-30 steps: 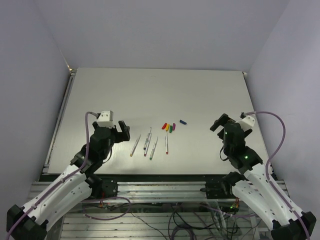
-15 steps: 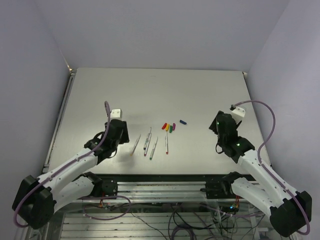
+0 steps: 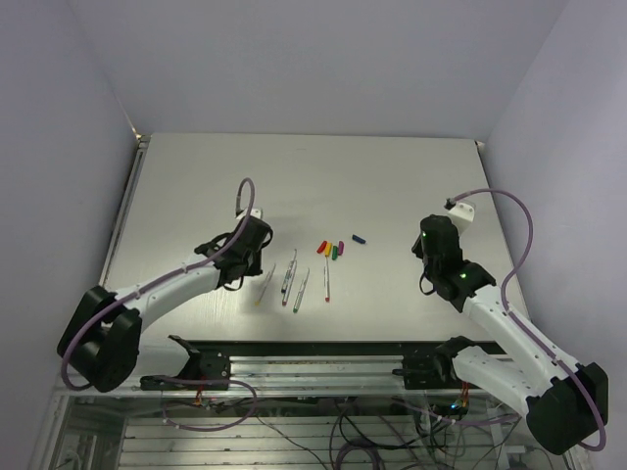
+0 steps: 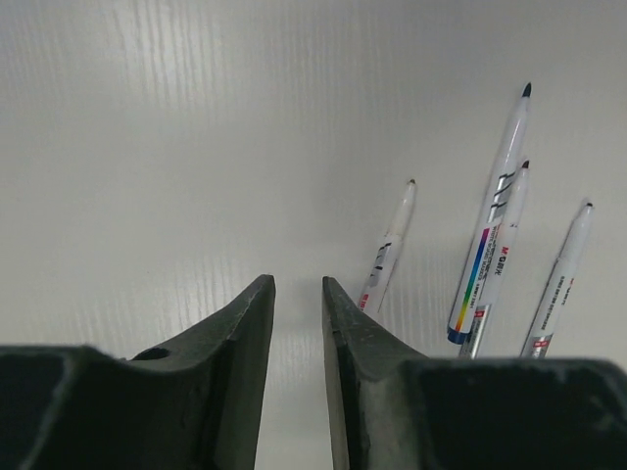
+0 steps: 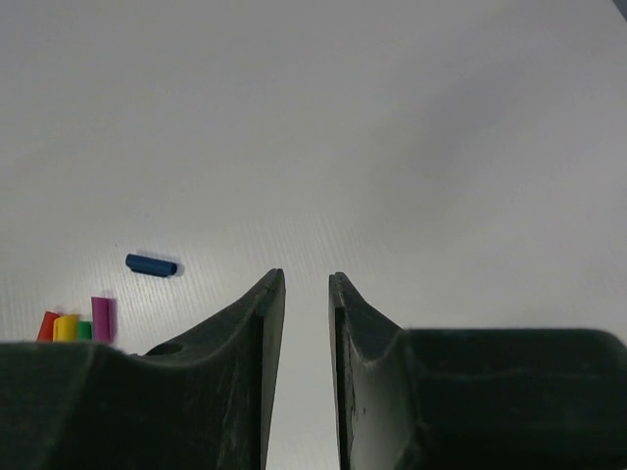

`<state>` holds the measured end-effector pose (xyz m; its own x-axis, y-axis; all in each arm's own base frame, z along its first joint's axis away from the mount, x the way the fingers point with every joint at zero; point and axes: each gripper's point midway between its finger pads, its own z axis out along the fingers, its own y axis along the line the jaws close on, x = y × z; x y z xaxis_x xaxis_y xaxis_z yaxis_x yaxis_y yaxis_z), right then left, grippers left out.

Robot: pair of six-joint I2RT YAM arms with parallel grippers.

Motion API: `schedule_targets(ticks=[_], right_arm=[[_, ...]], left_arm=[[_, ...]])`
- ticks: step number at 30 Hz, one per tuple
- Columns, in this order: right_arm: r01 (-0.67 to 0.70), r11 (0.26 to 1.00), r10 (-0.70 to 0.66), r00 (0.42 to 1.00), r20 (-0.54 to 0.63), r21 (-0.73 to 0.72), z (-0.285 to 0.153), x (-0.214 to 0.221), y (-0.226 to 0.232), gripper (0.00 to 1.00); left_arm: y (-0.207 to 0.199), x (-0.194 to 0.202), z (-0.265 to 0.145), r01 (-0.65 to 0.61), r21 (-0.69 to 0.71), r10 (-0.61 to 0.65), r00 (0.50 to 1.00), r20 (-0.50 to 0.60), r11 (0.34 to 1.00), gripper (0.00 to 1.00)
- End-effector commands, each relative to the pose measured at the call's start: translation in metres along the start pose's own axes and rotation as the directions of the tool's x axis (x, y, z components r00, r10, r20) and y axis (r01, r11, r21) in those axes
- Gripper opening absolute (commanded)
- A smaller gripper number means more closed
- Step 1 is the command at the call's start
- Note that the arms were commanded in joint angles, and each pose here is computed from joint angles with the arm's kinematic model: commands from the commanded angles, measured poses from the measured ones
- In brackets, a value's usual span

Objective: Insert the pens into the pen caps

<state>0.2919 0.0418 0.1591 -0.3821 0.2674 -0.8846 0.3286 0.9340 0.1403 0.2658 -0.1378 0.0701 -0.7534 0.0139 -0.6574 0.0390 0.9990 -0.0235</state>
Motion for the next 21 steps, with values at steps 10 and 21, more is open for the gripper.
schedule_targets(ticks=[10, 21], right_arm=[[-0.019, 0.999, 0.02, 0.999, 0.045, -0.035, -0.005, -0.009, 0.002, 0.19], [-0.046, 0.997, 0.05, 0.997, 0.064, -0.058, -0.011, -0.014, 0.002, 0.18]], left_arm=[[-0.026, 0.034, 0.014, -0.132, 0.035, 0.136, 0.976, -0.17, 0.991, 0.42], [-0.038, 0.045, 0.018, -0.186, 0.042, 0.19, 0.961, -0.202, 0.982, 0.43]])
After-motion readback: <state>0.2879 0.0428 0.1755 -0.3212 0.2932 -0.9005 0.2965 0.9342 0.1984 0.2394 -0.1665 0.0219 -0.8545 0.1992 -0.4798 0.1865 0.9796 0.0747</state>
